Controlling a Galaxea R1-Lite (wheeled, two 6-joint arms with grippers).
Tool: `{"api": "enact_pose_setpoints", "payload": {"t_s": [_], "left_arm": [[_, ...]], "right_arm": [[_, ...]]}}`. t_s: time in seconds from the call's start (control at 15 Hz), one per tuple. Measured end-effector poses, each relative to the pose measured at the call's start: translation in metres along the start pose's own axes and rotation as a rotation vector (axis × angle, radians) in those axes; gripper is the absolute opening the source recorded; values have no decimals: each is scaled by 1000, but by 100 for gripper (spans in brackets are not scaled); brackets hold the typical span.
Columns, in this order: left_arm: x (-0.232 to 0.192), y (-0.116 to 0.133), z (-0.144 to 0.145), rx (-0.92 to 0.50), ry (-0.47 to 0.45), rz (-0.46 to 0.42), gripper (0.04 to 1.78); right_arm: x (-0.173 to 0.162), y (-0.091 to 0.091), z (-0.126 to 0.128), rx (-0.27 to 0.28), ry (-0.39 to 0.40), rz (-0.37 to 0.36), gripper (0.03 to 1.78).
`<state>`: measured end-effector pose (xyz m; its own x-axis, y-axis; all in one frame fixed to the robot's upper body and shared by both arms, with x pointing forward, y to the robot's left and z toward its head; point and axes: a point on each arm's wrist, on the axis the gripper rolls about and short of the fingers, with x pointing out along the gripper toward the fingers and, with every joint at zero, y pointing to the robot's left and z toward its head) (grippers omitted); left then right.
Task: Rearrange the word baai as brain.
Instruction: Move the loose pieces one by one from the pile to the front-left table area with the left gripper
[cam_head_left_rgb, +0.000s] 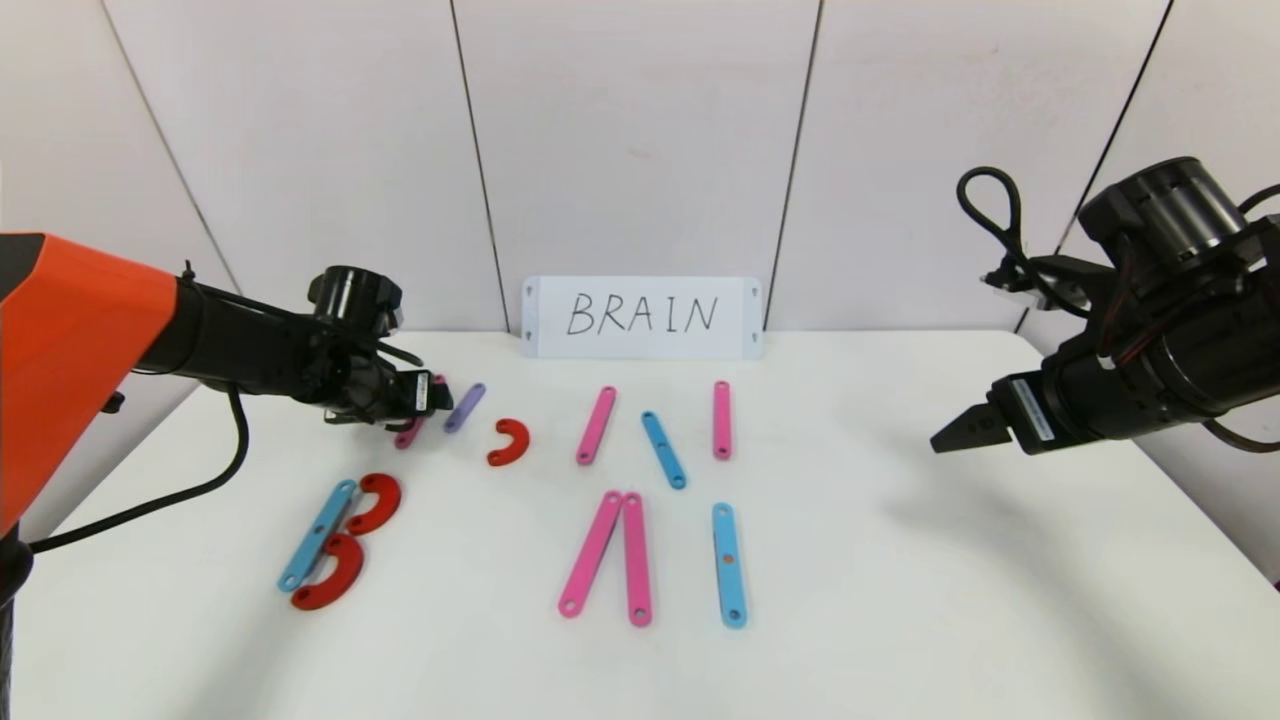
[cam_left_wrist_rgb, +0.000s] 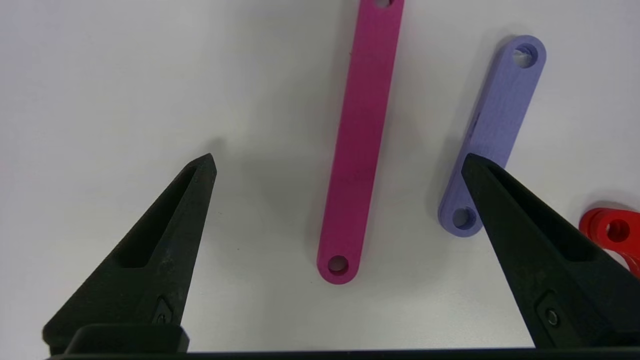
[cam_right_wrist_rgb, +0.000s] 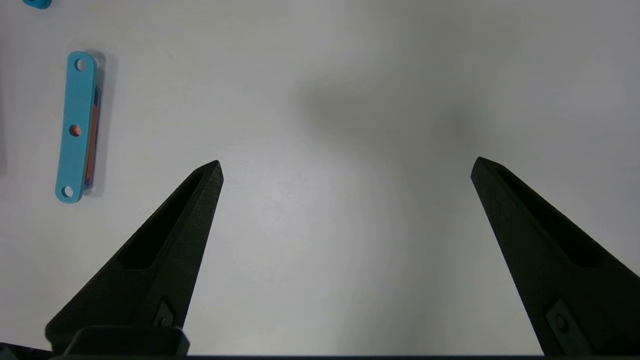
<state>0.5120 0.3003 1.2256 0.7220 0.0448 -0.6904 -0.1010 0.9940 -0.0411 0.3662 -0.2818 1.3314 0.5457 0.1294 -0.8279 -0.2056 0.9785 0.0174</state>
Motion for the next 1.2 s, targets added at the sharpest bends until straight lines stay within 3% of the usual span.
{"api": "enact_pose_setpoints", "payload": {"t_s": [1.2], "left_arm": [[10, 1, -1, 3, -11, 0, 172]], "right_arm": [[2, 3, 0, -8, 7, -1, 174]]}}
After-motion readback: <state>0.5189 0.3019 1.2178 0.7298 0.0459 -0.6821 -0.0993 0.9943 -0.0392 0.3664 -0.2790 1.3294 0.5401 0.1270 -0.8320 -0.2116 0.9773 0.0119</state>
